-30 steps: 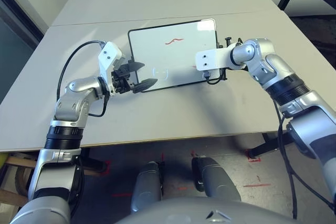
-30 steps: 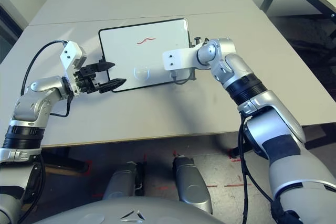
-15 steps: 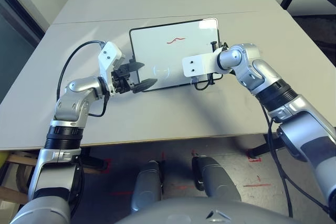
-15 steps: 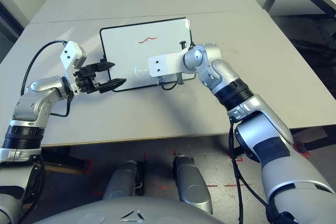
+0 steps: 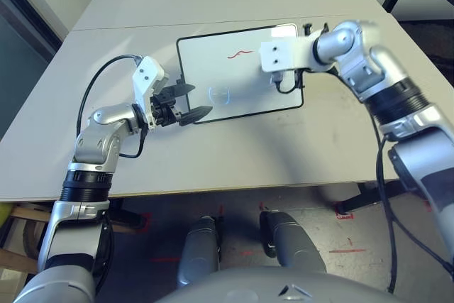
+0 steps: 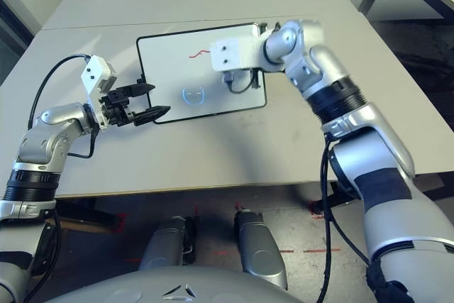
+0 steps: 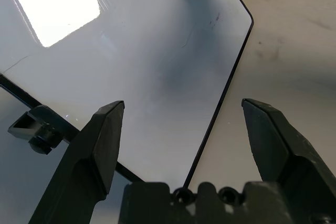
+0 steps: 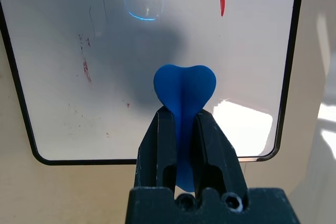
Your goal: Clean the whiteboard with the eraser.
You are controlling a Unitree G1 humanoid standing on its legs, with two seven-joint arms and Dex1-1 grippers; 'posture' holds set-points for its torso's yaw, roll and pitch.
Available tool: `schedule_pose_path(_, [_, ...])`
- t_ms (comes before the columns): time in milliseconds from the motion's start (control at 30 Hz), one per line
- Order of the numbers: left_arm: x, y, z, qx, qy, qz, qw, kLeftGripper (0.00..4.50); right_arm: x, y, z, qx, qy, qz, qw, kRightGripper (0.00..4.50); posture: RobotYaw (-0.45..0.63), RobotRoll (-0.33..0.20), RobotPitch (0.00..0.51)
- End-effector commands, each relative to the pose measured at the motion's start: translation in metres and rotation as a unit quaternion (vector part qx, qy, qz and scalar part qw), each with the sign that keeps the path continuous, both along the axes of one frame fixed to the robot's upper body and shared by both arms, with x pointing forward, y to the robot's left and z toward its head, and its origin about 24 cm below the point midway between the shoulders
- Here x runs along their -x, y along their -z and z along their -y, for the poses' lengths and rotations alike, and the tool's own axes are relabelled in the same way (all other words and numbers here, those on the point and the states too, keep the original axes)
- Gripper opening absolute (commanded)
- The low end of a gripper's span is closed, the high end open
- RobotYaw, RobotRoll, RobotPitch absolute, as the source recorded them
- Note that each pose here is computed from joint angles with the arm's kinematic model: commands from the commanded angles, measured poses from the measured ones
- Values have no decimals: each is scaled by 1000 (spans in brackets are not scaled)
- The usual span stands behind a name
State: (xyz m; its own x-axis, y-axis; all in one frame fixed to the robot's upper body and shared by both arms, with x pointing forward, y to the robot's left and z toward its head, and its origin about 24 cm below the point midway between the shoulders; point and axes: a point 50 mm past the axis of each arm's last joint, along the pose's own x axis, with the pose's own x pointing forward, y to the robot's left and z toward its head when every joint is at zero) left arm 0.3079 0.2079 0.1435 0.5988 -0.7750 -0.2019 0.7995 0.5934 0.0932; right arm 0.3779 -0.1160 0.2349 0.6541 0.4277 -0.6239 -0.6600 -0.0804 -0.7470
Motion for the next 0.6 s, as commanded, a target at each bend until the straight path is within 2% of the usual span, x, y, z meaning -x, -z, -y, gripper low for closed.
schedule_pose_path(33, [-2,2,-3,0,-9,1,1000,4500,-3,-11,-3,-2,-9,14,1000,194,-103,0,105])
schedule_pose_path(333, [-10,-2,-14,-5,-31,20,999,4500,-19,-17,-23,0,-24,29,999,194,-91,0,94])
schedule_pose_path(600, [-12,-4,-19,-10,-47,33,998,4500,-28,-12,-37,-4,-29,22,999,194,-67,0,88])
